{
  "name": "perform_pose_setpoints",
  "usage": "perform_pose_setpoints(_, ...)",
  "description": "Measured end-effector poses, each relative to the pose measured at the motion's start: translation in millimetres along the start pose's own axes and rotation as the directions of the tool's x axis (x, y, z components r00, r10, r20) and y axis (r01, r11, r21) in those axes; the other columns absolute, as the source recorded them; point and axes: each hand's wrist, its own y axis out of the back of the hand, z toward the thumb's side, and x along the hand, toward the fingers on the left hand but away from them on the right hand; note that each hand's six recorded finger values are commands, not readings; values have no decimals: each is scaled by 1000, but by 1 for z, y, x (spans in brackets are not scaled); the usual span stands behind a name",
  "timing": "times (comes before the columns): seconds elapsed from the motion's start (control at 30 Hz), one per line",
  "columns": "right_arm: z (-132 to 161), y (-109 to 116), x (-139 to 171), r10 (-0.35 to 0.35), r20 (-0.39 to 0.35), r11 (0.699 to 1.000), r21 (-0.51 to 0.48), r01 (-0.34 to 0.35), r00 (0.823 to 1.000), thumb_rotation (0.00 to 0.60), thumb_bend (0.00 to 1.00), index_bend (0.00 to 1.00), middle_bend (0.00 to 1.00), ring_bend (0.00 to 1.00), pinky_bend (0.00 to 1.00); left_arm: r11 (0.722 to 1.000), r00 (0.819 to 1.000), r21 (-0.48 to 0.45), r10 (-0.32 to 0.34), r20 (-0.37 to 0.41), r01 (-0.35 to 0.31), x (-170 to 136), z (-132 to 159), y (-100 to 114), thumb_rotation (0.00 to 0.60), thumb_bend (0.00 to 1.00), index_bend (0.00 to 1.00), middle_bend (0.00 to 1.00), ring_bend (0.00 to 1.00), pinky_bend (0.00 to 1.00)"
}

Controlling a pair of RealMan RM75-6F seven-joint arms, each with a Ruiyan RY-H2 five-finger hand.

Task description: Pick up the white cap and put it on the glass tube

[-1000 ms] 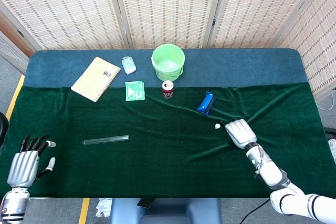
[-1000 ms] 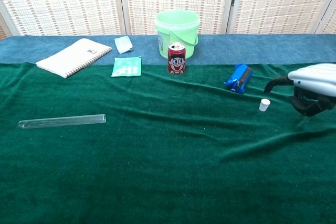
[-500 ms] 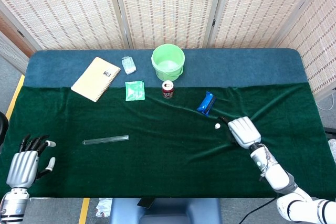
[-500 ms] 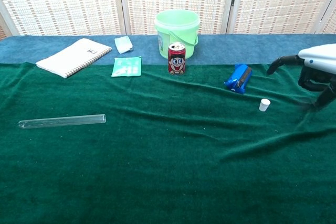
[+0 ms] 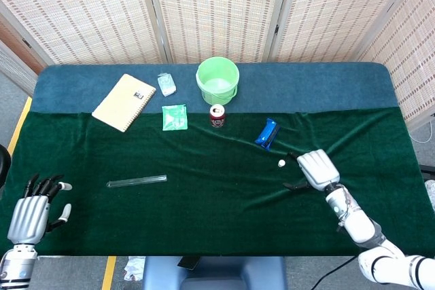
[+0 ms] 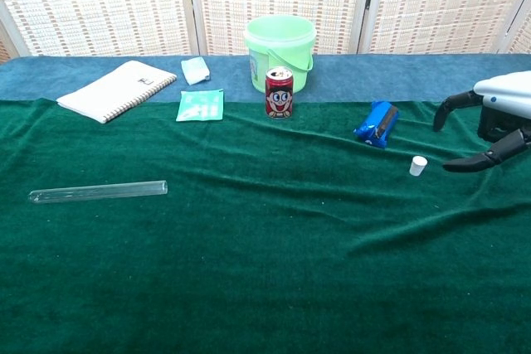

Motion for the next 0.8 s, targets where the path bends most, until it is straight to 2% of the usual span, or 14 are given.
perform_pose_setpoints(0.33,0,-3,-24,-4,-12,994,111,5,1000,504,292,357,994,1000,1000,1000,1000,4,0,4,0,1,3,1,600,440,370,217,203,0)
perform_pose_setpoints(0.43,3,-6,-30,-3,-22,992,130,6,1000,540,333,369,995,1000,1000,1000,1000,3,-3,1,3,1,3,1,600,440,370,217,203,0)
perform_pose_setpoints(0.6,11,-12,-41,1,-38,989,149,5,999,549,405,394,999,1000,1000,1000,1000,0,-11,0,11,1,2,-1,600,440,370,217,203,0)
perform_pose_setpoints(0.8,13,-17,-47,10,-42,987,159,-3,999,547,409,395,999,1000,1000,1000,1000,0,-14,-4,14,1,1,-2,600,441,370,217,203,0)
